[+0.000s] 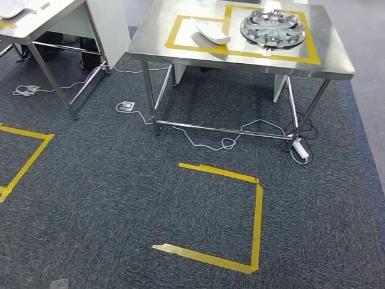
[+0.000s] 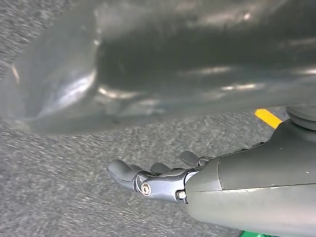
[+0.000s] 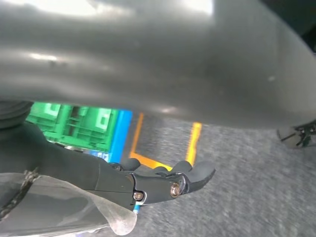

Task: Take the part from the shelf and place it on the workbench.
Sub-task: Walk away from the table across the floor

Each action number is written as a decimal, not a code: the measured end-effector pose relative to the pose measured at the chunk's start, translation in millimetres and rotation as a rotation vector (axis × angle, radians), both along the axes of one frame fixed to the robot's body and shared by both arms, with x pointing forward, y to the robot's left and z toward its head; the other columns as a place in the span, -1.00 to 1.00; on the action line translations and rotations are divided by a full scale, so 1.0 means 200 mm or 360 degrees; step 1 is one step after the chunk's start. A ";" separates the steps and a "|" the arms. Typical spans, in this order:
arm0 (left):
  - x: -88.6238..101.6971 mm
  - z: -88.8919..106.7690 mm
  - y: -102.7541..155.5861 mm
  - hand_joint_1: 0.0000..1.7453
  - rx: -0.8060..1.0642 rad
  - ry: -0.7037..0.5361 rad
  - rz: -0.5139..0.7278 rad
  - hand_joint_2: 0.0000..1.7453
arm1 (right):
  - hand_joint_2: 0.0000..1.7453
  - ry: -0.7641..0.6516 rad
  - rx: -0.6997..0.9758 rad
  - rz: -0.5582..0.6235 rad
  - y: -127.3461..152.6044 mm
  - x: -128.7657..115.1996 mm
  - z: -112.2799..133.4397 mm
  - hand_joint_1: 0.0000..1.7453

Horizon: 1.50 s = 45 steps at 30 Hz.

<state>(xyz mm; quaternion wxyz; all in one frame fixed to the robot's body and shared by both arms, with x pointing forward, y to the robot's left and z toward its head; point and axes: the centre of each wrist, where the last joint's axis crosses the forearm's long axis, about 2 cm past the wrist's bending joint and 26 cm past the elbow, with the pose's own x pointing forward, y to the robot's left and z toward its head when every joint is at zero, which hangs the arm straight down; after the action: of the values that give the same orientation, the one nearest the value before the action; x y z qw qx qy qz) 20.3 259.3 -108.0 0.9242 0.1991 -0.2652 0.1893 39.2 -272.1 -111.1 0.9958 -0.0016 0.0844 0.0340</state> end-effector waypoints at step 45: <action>0.00 0.00 -0.01 -1.00 -0.0007 -0.0024 -0.0012 -1.00 | -1.00 0.0011 0.0001 0.0000 0.00 -0.03 0.00 -1.00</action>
<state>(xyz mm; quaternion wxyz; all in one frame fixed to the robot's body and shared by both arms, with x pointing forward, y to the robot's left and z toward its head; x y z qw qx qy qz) 21.2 257.6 -108.8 0.9233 0.1947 -0.2726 0.1878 33.3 -272.1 -111.7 0.9955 -0.0010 0.0880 0.0341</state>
